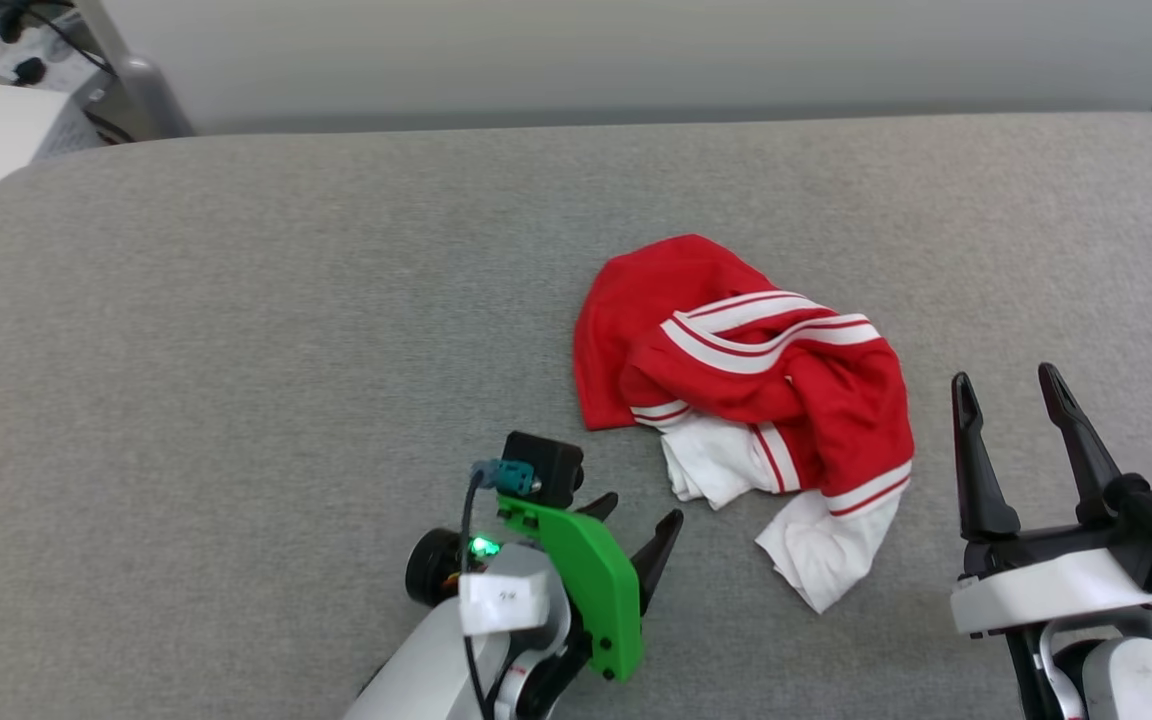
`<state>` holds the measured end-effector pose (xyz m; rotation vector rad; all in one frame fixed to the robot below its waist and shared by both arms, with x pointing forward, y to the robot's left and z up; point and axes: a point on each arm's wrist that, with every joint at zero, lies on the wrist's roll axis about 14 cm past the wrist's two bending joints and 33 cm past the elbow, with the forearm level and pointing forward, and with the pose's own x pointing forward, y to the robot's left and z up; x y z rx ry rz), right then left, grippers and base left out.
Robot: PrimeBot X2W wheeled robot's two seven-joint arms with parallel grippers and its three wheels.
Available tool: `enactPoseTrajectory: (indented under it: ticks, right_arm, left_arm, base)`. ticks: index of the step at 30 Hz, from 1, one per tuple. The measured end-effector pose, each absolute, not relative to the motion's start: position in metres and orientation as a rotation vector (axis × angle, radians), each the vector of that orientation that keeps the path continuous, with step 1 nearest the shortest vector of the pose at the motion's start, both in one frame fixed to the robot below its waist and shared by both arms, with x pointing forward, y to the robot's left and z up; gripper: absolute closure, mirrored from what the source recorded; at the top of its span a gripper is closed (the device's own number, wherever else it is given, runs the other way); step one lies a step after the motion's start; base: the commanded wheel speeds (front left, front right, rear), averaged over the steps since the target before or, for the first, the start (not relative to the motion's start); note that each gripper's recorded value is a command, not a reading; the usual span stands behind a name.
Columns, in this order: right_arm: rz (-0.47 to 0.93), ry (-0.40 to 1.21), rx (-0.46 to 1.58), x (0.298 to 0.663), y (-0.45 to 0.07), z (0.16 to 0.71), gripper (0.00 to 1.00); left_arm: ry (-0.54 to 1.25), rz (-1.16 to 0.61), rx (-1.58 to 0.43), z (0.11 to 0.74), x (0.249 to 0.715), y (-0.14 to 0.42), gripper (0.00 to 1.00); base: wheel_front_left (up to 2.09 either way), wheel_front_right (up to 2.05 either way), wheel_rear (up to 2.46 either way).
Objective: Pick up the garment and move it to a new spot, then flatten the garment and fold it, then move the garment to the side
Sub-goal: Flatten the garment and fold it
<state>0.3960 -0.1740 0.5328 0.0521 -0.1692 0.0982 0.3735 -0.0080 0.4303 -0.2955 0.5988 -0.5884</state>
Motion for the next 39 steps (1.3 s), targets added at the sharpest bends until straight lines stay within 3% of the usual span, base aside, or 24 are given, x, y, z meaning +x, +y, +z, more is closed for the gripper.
enactPoseTrajectory:
  ticks: [18, 19, 20, 21, 31, 39]
  right_arm:
    - [-0.008, -0.096, 0.034, 0.393, -0.207, 0.509, 0.0]
    - [-0.012, -0.093, 0.033, 0.393, -0.208, 0.508, 0.0]
    - [-0.015, -0.092, 0.033, 0.393, -0.209, 0.508, 0.0]
    - [-0.018, -0.091, 0.033, 0.392, -0.21, 0.508, 0.0]
    - [0.019, -0.13, 0.046, 0.394, -0.197, 0.52, 0.0]
    - [0.077, -0.159, 0.065, 0.388, -0.177, 0.53, 0.0]
  left_arm:
    - [0.72, -0.62, -0.255, 0.384, 0.415, -0.05, 0.0]
    - [0.729, -0.621, -0.247, 0.381, 0.414, -0.05, 0.52]
    - [0.735, -0.624, -0.239, 0.379, 0.413, -0.051, 0.8]
    - [0.734, -0.627, -0.238, 0.378, 0.413, -0.051, 1.0]
    - [0.667, -0.598, -0.26, 0.389, 0.403, -0.038, 1.0]
    - [0.425, -0.452, -0.223, 0.442, 0.428, 0.024, 1.0]
  base:
    - [0.0, 0.0, 0.0]
    - [0.0, 0.0, 0.0]
    - [0.0, 0.0, 0.0]
    - [0.0, 0.0, 0.0]
    - [0.0, 0.0, 0.0]
    - [0.0, 0.0, 0.0]
